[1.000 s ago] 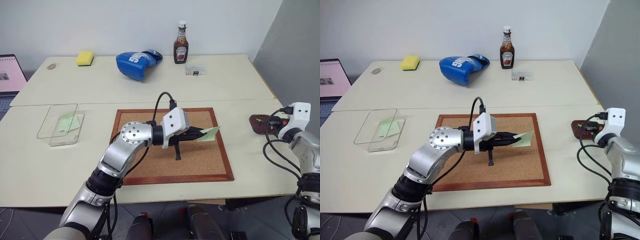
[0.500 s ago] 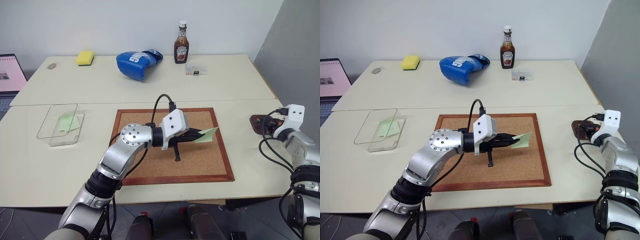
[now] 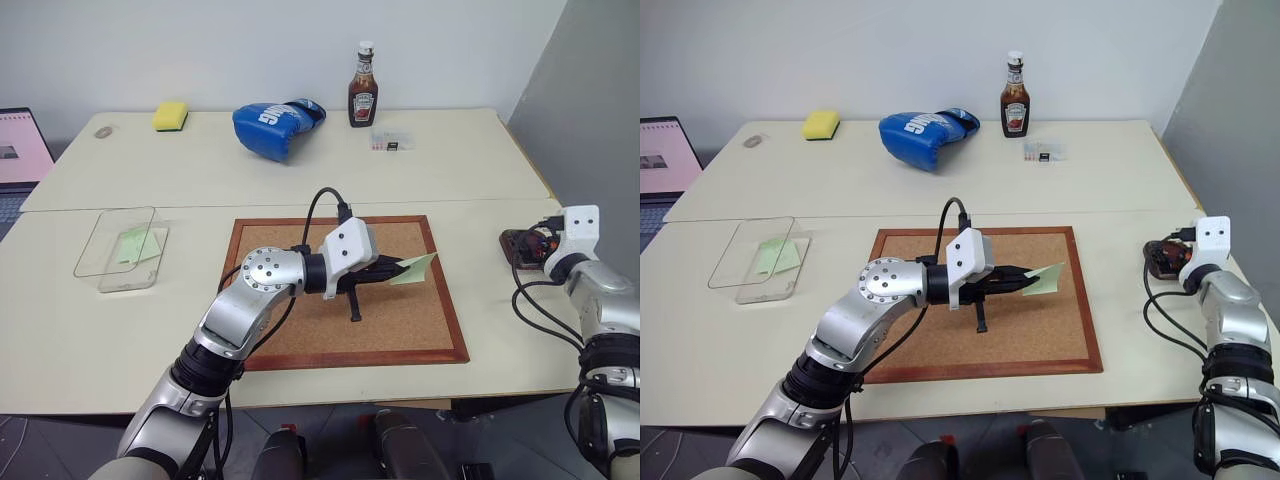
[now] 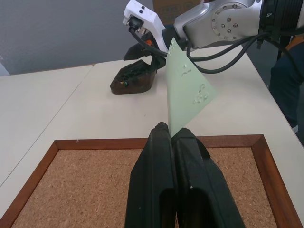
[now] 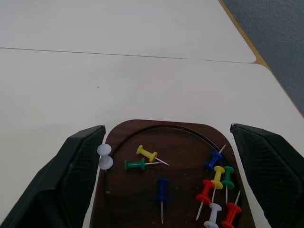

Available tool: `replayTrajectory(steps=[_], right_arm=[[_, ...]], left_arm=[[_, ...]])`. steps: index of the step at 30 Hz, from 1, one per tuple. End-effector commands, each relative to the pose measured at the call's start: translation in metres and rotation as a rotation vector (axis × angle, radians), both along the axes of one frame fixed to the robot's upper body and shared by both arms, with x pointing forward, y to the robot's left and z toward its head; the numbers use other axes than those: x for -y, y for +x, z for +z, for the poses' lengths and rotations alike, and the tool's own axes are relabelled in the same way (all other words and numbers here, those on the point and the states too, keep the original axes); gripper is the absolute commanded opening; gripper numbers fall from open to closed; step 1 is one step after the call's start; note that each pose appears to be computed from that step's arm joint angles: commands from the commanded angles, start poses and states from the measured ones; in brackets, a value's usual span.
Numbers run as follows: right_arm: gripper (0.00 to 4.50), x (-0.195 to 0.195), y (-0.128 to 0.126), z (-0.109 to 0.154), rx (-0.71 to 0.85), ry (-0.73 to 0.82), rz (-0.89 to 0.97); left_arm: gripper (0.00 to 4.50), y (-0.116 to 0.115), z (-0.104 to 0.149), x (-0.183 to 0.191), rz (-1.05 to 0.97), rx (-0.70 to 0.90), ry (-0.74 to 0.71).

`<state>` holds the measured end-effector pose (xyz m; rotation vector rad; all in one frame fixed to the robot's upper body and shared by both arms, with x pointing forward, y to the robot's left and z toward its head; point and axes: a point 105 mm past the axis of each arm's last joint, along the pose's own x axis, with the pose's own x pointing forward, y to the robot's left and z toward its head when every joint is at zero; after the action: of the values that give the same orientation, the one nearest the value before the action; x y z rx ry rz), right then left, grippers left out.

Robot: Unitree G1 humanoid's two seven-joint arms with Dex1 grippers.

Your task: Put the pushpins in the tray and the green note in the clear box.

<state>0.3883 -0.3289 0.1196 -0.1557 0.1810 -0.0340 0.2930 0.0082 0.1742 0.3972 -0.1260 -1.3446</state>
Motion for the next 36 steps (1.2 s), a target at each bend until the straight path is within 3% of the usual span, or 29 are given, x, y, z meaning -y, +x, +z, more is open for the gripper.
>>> replayTrajectory(steps=[1,16,23,30,33,36], right_arm=[[4.48,0.007,0.000,0.016,0.051,-0.064,-0.020],[4.48,0.009,-0.002,0.004,0.008,-0.035,-0.042],[4.48,0.012,-0.002,0.035,0.138,0.029,-0.044],[4.48,0.011,-0.004,0.072,0.289,0.197,-0.041],[4.48,-0.003,-0.004,0.080,0.306,0.276,0.023],[4.48,-0.050,-0.012,0.092,0.296,0.204,0.266]], left_arm=[[0.00,-0.002,0.012,0.000,-0.013,0.055,-0.019],[0.00,-0.001,0.010,-0.001,-0.013,0.061,-0.011],[0.00,-0.001,0.009,-0.001,-0.011,0.062,-0.012],[0.00,0.000,0.008,-0.002,-0.006,0.064,-0.012],[0.00,0.003,0.009,-0.006,0.014,0.067,-0.011],[0.00,0.014,0.014,-0.020,0.089,0.055,-0.025]])
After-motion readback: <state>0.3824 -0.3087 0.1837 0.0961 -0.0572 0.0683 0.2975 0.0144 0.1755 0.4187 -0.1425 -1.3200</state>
